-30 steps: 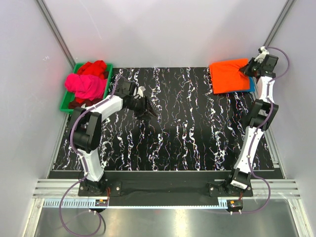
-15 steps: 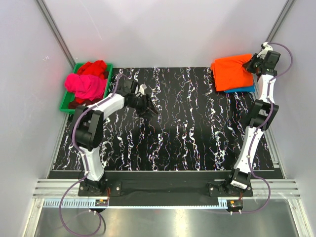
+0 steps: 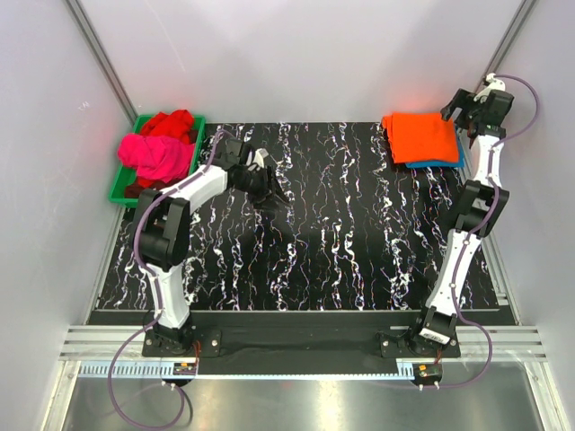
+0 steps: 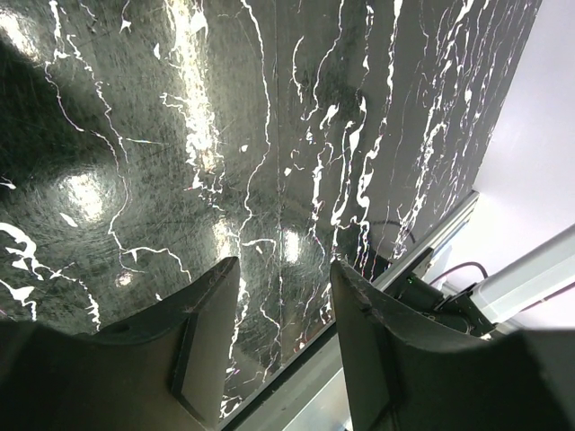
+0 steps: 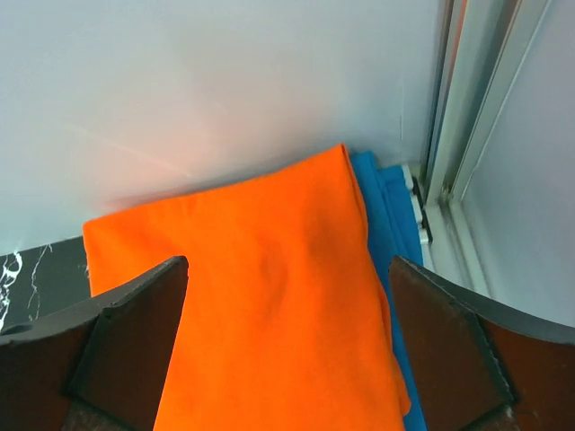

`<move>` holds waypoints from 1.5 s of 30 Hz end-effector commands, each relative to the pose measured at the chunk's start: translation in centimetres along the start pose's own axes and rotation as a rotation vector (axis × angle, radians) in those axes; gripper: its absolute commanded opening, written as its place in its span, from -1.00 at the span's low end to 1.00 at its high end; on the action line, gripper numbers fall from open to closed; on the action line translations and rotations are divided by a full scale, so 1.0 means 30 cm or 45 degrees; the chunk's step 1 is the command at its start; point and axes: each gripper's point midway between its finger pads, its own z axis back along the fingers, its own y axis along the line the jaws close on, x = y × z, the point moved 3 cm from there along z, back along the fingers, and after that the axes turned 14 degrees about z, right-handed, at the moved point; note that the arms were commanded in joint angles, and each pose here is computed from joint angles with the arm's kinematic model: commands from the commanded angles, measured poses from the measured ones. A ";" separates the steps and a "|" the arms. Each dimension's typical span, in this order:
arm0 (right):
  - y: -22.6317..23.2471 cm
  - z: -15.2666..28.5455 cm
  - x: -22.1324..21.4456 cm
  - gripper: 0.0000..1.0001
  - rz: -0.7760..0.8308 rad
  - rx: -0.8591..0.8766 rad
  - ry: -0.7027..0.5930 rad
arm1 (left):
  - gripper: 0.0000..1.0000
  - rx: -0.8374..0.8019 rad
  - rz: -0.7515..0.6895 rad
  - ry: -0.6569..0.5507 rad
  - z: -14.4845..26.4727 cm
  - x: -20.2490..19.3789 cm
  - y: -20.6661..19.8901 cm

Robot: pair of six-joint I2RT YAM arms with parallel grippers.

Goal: Fold and stack the t-shirts
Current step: Neatly place the folded tshirt to the corner

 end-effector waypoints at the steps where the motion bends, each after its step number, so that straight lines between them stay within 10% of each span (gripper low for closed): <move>1: 0.034 0.119 0.234 0.99 0.031 -0.029 -0.132 | 0.01 -0.127 -0.113 -0.060 0.090 -0.005 -0.124; 16: 0.560 -0.043 0.061 -0.52 -0.599 0.562 -0.167 | 0.02 -0.145 -0.115 -0.106 0.150 -0.111 -0.068; 30: 0.592 -0.216 -0.132 -0.60 -0.869 0.507 -0.153 | 0.02 -0.124 -0.127 -0.097 0.127 -0.082 -0.106; 42: 0.721 0.111 0.376 -0.43 -0.784 0.894 -0.235 | 0.03 -0.280 -0.216 -0.158 0.265 -0.119 -0.253; 45: 0.795 0.282 0.497 -0.07 -0.742 0.864 -0.159 | 0.03 -0.333 -0.295 -0.233 0.359 -0.150 -0.308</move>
